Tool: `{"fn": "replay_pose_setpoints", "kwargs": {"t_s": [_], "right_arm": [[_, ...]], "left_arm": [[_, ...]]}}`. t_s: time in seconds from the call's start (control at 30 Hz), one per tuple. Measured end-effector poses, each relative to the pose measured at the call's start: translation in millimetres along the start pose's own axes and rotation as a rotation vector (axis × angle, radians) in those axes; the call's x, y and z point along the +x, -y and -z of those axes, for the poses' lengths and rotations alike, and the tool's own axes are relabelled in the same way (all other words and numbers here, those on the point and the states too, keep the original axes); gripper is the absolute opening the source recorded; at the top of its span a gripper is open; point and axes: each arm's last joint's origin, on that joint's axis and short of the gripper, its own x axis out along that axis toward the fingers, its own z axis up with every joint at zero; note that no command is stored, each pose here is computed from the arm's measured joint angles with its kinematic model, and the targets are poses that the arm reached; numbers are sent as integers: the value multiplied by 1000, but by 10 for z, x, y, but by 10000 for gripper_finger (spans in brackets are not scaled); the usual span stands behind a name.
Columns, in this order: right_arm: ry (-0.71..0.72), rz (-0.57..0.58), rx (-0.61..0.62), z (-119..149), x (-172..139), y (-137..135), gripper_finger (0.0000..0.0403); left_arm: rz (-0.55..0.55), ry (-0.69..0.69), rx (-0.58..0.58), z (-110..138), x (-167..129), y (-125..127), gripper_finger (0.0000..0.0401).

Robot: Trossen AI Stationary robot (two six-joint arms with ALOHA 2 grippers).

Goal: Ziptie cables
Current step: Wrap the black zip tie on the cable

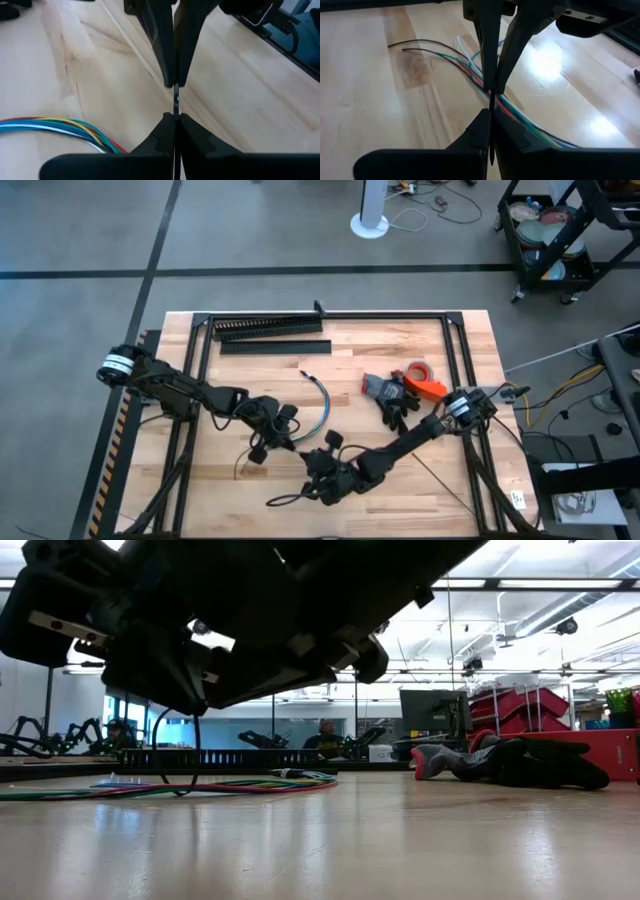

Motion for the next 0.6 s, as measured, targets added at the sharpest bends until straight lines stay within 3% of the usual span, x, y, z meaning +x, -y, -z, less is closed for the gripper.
{"fn": "replay_pose_setpoints", "kwargs": {"t_s": [0.6], "right_arm": [[-31,-65,88,228,-393,-284,1]], "left_arm": [[-5,-64,32,206,-33,-55,0]]}}
